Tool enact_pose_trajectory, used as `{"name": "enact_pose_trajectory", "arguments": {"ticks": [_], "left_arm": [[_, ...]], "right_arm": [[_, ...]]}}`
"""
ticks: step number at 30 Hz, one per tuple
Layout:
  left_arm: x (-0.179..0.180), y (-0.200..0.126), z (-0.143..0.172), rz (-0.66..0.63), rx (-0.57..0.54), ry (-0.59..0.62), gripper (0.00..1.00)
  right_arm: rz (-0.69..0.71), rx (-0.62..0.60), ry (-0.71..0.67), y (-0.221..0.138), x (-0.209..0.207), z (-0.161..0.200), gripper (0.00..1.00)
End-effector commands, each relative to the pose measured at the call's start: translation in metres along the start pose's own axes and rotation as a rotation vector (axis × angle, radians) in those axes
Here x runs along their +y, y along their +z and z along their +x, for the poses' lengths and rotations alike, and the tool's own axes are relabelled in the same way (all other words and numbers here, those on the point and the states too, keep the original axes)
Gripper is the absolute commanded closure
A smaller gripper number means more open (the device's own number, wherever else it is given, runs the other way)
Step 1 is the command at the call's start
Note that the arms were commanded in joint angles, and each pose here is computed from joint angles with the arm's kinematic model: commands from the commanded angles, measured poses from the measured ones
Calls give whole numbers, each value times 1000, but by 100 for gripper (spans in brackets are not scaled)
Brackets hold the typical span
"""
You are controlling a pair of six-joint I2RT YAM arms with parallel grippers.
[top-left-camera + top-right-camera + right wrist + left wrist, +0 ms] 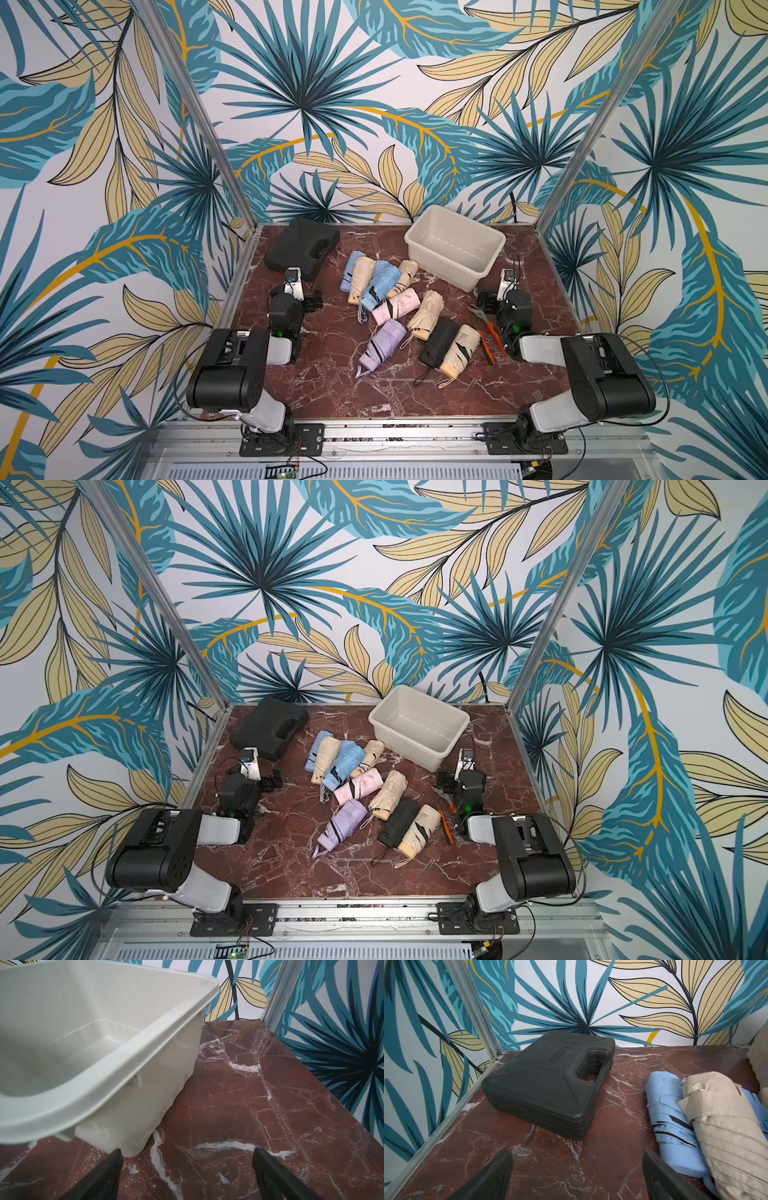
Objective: Put the umbrella into the storage box
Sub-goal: Adjust the storage box at the center of the board.
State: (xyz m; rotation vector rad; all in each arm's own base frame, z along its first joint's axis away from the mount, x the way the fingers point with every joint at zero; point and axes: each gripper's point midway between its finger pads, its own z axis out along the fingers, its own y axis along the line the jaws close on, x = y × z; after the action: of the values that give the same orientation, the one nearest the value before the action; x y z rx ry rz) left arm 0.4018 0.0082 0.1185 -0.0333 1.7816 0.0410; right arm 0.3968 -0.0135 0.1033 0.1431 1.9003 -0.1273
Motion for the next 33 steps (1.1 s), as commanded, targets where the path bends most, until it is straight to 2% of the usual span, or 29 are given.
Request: {"name": "enact_pose_trajectory", "arguments": {"ticks": [1,21,29,33], "left_arm": [[4,2,1,-12,7,1,0],[4,-1,-1,2,-7,-7,0],[22,-34,-32,-92,-74,-34,0],[35,-50,-45,-167,-37,-82,0]], "right_arm": [[-7,-27,-1,0,0,-9,0],[-10,-33,1,-4,0,-14,1],[63,-73,48,-46,-20,-42,1],[182,-57,180,-71,-45,-47,1]]}}
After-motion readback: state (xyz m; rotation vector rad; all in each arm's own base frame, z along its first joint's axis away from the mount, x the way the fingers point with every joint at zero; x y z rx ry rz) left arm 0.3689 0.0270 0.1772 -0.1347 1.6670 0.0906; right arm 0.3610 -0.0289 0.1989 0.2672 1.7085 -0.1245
